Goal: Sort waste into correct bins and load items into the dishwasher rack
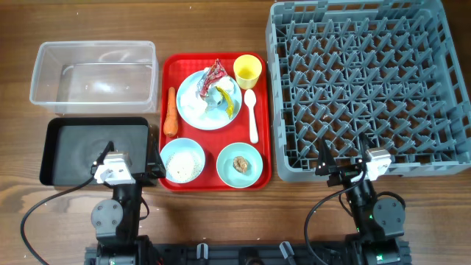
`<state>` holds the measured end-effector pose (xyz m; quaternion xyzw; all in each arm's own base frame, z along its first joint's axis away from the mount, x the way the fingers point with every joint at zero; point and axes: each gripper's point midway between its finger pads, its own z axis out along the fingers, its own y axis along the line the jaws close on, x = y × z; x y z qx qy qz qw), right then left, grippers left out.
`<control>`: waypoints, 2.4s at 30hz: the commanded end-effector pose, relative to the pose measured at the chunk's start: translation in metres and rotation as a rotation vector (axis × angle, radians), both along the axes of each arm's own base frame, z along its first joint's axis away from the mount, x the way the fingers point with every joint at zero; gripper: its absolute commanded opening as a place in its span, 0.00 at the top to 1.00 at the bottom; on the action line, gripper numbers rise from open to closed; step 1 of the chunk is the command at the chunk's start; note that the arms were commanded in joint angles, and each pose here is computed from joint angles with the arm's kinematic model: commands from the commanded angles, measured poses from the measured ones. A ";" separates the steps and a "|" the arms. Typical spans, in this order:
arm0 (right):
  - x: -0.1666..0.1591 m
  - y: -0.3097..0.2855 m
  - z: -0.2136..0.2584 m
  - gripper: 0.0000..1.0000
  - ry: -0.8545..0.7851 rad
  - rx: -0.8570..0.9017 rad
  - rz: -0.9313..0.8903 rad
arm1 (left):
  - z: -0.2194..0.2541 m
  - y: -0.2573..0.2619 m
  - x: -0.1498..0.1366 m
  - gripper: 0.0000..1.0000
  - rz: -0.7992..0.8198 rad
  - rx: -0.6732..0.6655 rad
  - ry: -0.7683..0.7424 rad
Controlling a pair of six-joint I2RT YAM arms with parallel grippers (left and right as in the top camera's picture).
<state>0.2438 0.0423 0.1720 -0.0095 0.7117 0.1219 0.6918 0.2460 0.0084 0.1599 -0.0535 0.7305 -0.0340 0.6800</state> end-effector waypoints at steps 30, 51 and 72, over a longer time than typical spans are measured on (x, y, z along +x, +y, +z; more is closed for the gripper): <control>0.000 -0.001 0.001 0.00 -0.003 -0.002 -0.005 | 0.041 -0.039 -0.006 0.00 -0.222 -0.093 -0.111; 0.000 -0.001 0.001 0.00 -0.003 -0.002 -0.005 | 0.138 -0.073 0.041 0.00 -0.322 -0.320 0.678; 0.000 -0.001 0.001 0.00 -0.003 -0.002 -0.005 | 0.056 -0.040 0.054 0.79 0.015 -0.183 0.963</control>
